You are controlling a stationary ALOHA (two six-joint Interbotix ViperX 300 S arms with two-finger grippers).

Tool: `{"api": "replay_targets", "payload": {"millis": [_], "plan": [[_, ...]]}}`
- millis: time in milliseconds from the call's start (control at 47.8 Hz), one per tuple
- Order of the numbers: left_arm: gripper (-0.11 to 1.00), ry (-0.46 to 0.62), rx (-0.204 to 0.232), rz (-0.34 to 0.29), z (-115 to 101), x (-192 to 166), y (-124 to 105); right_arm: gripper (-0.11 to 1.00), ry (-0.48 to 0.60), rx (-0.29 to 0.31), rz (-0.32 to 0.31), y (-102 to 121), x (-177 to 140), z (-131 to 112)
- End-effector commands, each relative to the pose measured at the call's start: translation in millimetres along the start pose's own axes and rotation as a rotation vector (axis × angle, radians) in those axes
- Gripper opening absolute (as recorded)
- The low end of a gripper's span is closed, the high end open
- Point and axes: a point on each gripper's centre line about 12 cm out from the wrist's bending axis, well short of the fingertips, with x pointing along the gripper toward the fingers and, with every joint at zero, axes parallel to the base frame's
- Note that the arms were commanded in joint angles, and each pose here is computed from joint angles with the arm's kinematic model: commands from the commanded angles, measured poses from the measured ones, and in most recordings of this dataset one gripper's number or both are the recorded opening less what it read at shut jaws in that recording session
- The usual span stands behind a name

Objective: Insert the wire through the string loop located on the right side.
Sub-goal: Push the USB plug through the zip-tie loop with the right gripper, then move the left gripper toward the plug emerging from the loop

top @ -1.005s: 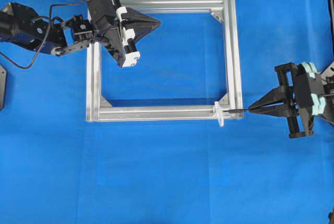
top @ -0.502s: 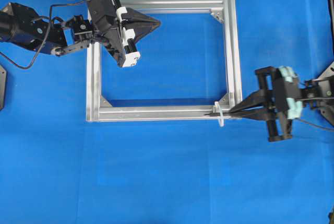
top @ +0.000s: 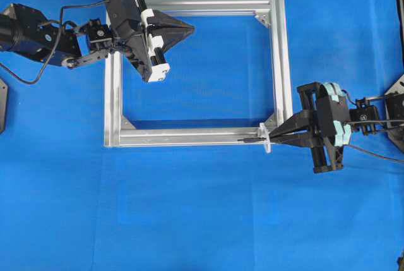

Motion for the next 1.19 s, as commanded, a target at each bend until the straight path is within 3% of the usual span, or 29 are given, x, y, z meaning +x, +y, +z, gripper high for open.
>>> {"api": "replay_targets", "payload": {"millis": [0, 188, 523, 670, 900, 1172], "plan": [[0.00, -0.056, 0.000, -0.023, 18.3, -1.2, -8.4, -0.04, -0.031, 0.002, 0.003, 0.9, 1.0, 7.7], [0.00, -0.048, -0.003, -0.097, 15.2, -3.8, -37.4, -0.04, -0.032, 0.002, 0.004, 0.9, 1.4, 8.1], [0.00, -0.020, 0.000, -0.326, 4.3, -26.5, -124.2, -0.04, -0.034, 0.002, 0.004, 1.1, 1.4, 8.8], [0.00, -0.017, -0.009, -0.393, 3.0, -35.6, -149.0, -0.04, -0.034, 0.002, 0.004, 1.1, 1.4, 8.8], [0.00, -0.001, -0.008, -0.414, -0.1, -39.2, -156.9, -0.04, -0.035, 0.002, 0.004, 1.1, 1.4, 9.0], [0.00, -0.020, -0.015, -0.418, 13.1, -20.1, -169.0, -0.04, -0.034, 0.002, 0.004, 1.0, 1.6, 8.6]]}}
